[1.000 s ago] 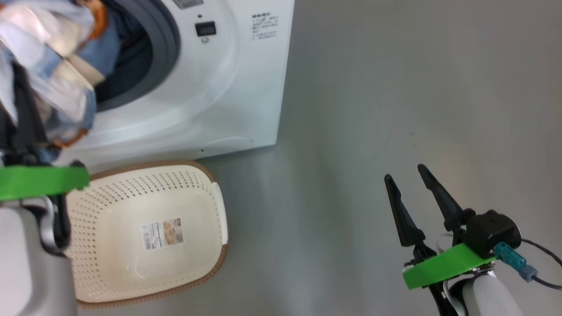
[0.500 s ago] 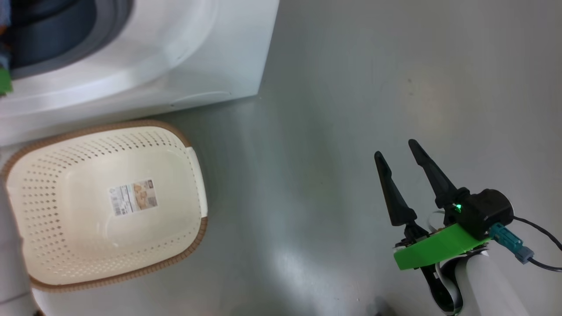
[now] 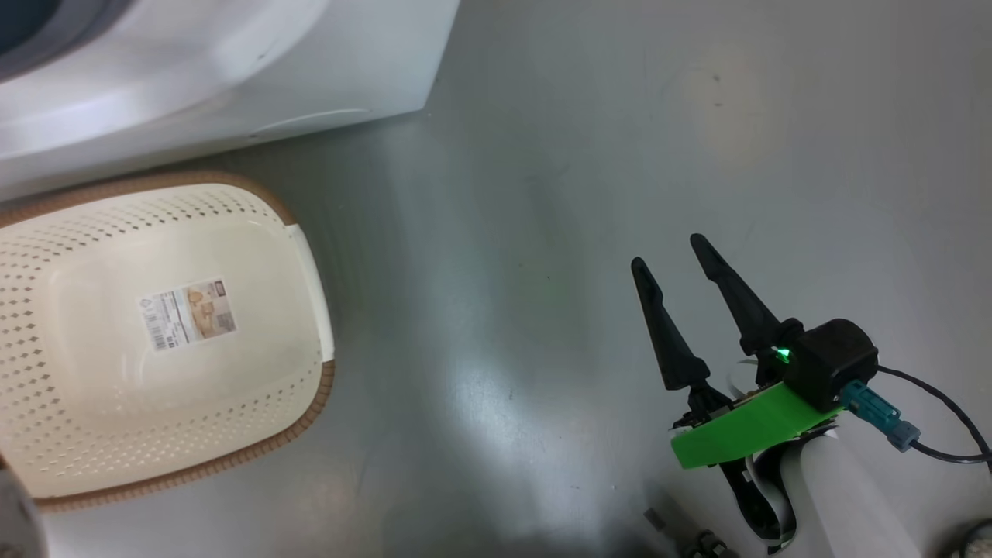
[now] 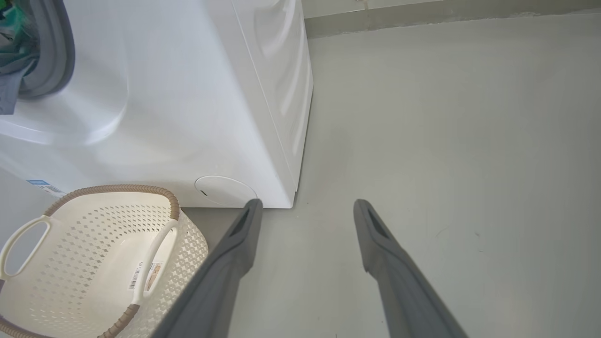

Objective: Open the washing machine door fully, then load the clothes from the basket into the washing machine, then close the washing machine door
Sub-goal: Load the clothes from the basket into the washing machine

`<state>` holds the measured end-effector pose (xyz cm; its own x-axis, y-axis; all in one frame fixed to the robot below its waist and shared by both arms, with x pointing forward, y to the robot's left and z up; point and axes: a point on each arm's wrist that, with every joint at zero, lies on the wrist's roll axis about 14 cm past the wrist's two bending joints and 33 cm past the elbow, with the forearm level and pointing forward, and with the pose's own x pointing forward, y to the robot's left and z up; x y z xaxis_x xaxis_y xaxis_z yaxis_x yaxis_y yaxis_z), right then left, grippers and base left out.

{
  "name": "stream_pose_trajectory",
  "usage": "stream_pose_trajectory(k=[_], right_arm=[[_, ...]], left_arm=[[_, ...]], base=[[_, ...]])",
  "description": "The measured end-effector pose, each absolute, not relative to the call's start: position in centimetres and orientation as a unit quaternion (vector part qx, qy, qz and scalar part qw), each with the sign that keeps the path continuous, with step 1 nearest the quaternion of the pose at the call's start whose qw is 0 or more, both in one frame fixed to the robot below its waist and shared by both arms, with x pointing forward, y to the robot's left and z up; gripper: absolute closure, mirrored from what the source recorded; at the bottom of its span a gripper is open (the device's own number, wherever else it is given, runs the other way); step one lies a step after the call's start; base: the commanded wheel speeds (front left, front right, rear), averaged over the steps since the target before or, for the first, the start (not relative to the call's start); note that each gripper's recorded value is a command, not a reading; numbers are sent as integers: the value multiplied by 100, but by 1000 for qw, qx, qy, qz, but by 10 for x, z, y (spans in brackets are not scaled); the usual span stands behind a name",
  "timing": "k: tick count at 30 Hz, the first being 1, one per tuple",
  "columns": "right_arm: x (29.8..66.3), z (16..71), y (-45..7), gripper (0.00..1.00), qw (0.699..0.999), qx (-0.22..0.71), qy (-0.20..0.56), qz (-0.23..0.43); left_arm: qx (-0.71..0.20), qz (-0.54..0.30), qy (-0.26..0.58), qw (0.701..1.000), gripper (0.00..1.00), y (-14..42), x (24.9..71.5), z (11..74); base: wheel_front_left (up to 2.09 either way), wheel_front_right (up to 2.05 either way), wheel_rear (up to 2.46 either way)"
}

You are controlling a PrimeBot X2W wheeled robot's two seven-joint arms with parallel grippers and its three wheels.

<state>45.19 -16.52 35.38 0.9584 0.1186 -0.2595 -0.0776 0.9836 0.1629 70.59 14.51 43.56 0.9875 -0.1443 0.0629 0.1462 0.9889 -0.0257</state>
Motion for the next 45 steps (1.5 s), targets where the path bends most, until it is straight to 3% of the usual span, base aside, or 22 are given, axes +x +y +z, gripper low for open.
stream_pose_trajectory(k=[4, 11, 18, 22, 23, 24, 45], right_arm=[[449, 348, -166, 0, 985, 76, 145, 48], [448, 337, -167, 0, 983, 78, 159, 46], [448, 334, -166, 0, 983, 79, 162, 46], [448, 335, -164, 0, 982, 81, 161, 47], [448, 335, -164, 0, 982, 81, 161, 48], [448, 336, -164, 0, 982, 82, 161, 48], [450, 354, -160, 0, 985, 84, 140, 55]], left_arm=[[0, -90, -37, 995, 100, 136, 718, 438], [17, -110, -150, 982, 100, 121, 731, 501], [14, -104, -121, 987, 100, 125, 728, 477], [-16, -83, -55, 995, 100, 136, 727, 438], [-18, -78, -41, 996, 9, 138, 726, 430], [-21, -72, -32, 997, 0, 140, 725, 425], [-41, -49, 42, 997, 0, 150, 712, 407]], base=[[0, 0, 0], [0, 0, 0], [0, 0, 0], [0, 0, 0], [0, 0, 0], [0, 0, 0], [0, 0, 0]])
